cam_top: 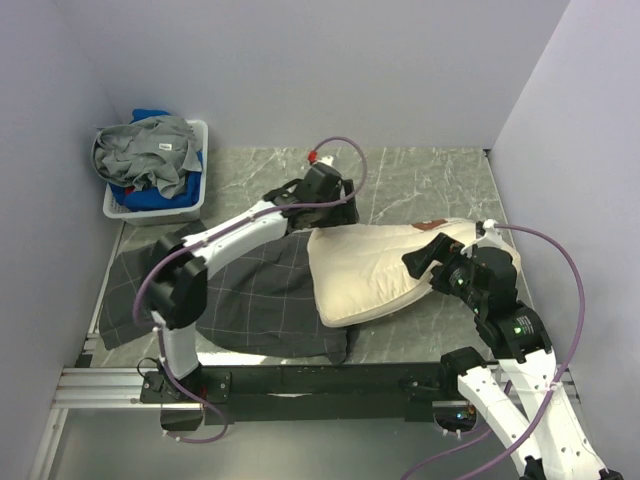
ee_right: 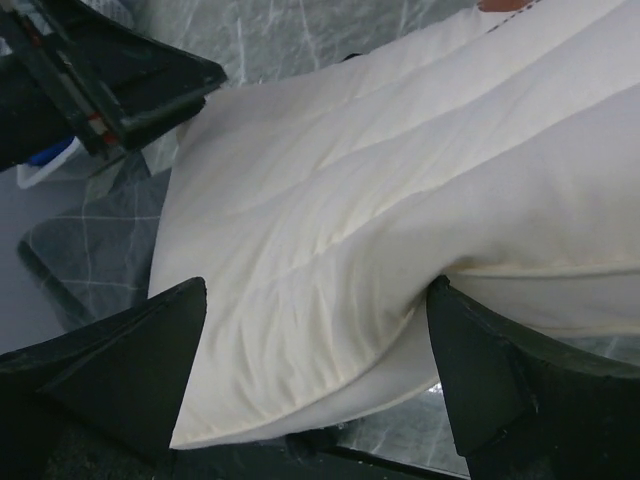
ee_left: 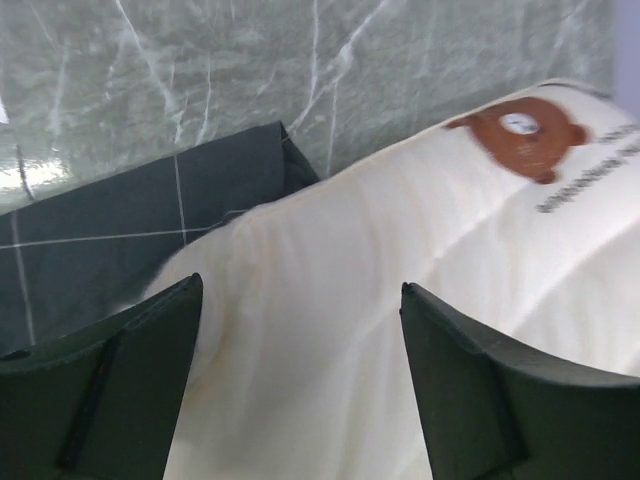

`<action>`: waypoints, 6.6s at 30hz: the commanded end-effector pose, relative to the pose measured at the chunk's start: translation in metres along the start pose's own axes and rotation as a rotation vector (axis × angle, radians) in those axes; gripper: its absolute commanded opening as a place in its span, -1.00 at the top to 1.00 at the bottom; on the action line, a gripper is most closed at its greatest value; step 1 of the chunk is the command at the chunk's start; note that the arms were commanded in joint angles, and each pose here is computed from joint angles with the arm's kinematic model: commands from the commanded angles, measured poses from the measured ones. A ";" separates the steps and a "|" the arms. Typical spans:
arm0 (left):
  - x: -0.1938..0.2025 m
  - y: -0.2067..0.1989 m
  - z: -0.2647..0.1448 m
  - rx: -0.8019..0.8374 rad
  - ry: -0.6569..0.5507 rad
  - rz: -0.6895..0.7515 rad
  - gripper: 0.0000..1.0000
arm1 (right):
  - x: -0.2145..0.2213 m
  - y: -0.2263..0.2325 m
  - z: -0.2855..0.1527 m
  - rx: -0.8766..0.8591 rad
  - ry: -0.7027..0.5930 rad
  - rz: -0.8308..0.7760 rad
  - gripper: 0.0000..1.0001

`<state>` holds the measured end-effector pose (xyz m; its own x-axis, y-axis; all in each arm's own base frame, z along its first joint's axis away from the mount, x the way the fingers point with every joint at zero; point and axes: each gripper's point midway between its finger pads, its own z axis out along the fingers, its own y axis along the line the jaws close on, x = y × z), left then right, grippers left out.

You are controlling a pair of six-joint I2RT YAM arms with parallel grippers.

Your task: Put the pillow into the pillowcase

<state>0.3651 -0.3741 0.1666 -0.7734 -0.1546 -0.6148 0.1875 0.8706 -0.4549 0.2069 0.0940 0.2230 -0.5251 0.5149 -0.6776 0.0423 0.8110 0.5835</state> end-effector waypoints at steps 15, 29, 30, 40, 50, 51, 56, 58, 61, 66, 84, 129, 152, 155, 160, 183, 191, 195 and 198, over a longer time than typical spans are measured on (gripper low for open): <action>-0.024 0.074 -0.093 -0.226 -0.203 -0.294 -0.57 | -0.012 0.025 -0.004 -0.110 -0.019 -0.086 -0.99; 0.071 0.092 -0.069 -0.091 -0.042 -0.306 -0.81 | -0.039 -0.053 0.114 0.418 -0.036 -0.196 -0.99; 0.078 0.093 -0.062 -0.108 -0.024 -0.292 -0.80 | -0.033 -0.057 0.117 0.410 -0.019 -0.187 -0.99; 0.078 0.034 -0.045 -0.035 0.001 -0.186 0.66 | 0.005 -0.117 0.106 0.463 0.037 -0.096 -0.99; 0.046 -0.056 -0.046 0.133 0.015 -0.070 0.98 | 0.008 -0.099 0.067 0.329 -0.085 0.015 -0.99; 0.053 -0.057 -0.037 0.126 0.035 -0.063 0.98 | 0.003 -0.095 0.062 0.323 -0.095 0.009 -0.99; 0.076 -0.092 -0.024 0.225 0.109 -0.036 0.98 | -0.019 -0.077 0.051 0.294 -0.129 -0.018 -0.99; 0.087 -0.090 -0.011 0.202 0.135 -0.028 0.96 | -0.023 -0.067 0.053 0.253 -0.127 -0.020 -0.99; 0.093 -0.080 -0.005 0.161 0.141 -0.052 0.71 | -0.022 -0.061 0.061 0.236 -0.115 -0.031 -0.99; 0.074 -0.061 -0.029 0.119 0.065 -0.057 -0.28 | -0.015 -0.041 0.078 0.190 -0.076 -0.111 -0.99; 0.036 0.117 -0.096 -0.142 -0.122 -0.324 -0.63 | 0.074 -0.004 0.157 0.374 0.269 -0.676 -0.99; 0.157 0.049 0.031 -0.291 0.158 0.029 0.17 | -0.021 0.023 0.084 0.011 0.114 -0.254 1.00; 0.131 0.039 -0.009 -0.238 0.087 -0.044 0.89 | 0.005 0.022 0.093 -0.058 0.200 -0.237 1.00; 0.115 0.038 -0.027 -0.222 0.042 -0.092 0.95 | 0.017 0.021 0.090 -0.083 0.228 -0.229 1.00; 0.095 0.037 -0.052 -0.161 -0.005 -0.144 0.98 | 0.060 0.027 0.082 -0.146 0.314 -0.252 1.00; 0.080 -0.006 -0.088 0.124 -0.030 -0.097 0.98 | 0.151 0.048 0.114 -0.147 0.581 -0.424 1.00; 0.114 0.001 -0.101 0.134 0.061 -0.003 0.95 | 0.104 0.103 0.121 -0.213 0.524 -0.513 1.00; 0.120 0.018 -0.111 0.091 0.064 0.004 0.92 | 0.092 0.110 0.126 -0.224 0.495 -0.488 1.00; 0.115 0.007 -0.126 0.161 0.056 0.002 0.88 | 0.102 0.123 0.136 -0.288 0.516 -0.452 1.00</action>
<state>0.2124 -0.3273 0.1458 -0.8193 -0.1344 -0.5574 0.2115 0.8327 -0.5117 0.2605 0.2500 0.1388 -0.8056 -0.1449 -0.5744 -0.3925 0.8569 0.3343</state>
